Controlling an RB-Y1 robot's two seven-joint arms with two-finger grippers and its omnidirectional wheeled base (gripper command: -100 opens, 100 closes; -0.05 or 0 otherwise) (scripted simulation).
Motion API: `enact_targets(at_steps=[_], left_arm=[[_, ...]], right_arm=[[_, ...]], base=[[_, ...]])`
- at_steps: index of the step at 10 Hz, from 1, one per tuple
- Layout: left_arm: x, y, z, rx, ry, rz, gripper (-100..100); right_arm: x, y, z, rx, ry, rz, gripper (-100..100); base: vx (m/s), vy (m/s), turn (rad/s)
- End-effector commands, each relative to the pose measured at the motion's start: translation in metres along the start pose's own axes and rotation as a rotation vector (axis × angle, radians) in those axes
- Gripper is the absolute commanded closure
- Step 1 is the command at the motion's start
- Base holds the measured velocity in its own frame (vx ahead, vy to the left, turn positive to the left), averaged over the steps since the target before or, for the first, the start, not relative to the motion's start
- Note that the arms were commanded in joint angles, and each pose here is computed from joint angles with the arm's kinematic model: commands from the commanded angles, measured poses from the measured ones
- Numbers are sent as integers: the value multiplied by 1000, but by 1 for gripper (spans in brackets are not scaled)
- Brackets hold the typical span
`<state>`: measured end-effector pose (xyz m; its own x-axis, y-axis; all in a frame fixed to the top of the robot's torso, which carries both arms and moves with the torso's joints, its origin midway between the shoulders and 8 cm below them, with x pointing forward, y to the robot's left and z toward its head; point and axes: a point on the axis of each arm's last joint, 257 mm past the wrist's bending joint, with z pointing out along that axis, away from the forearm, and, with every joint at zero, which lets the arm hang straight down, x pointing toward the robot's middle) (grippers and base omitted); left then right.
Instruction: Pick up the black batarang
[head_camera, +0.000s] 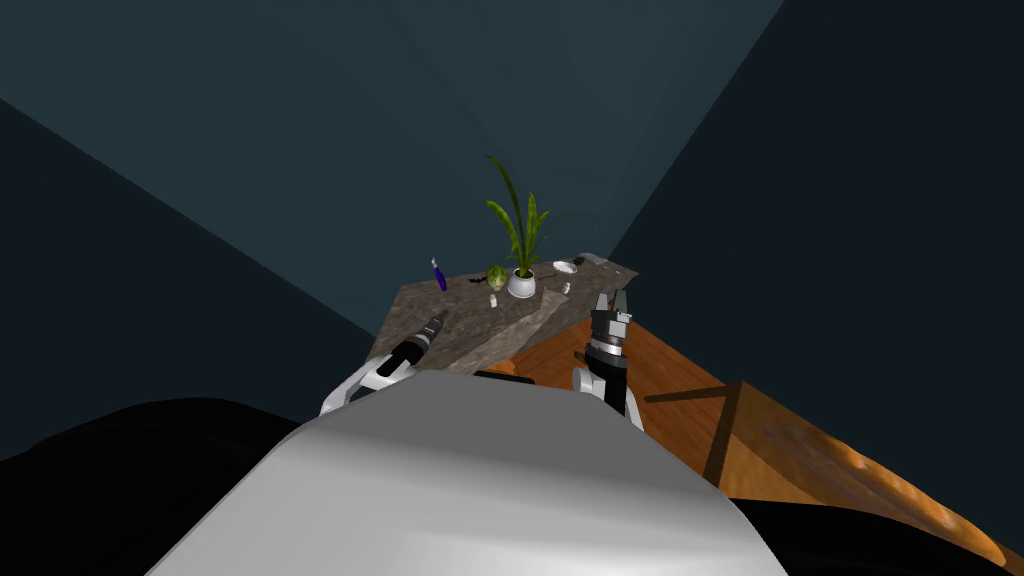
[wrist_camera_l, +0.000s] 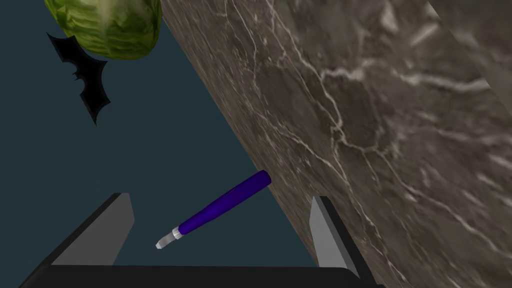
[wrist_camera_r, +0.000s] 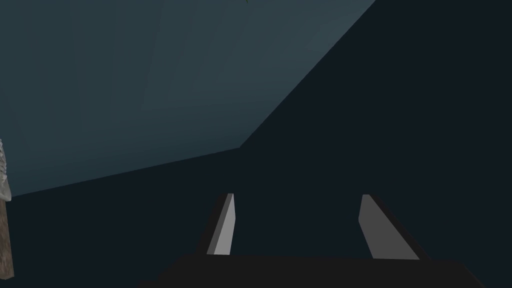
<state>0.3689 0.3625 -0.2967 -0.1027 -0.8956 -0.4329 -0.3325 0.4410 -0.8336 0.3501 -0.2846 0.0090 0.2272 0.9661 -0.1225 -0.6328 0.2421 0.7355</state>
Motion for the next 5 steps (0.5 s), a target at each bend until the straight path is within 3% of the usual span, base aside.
enact_targets(at_steps=[1,2,5], left_arm=[[0,0,0,0,0,0,-100],[0,0,0,1,-1,0,100],[0,0,0,1,-1,0,100]], right_arm=[[0,0,0,0,0,0,0],[0,0,0,0,0,0,0],[0,0,0,0,0,0,0]], base=[[8,-10,12],[0,0,0],[0,0,0]])
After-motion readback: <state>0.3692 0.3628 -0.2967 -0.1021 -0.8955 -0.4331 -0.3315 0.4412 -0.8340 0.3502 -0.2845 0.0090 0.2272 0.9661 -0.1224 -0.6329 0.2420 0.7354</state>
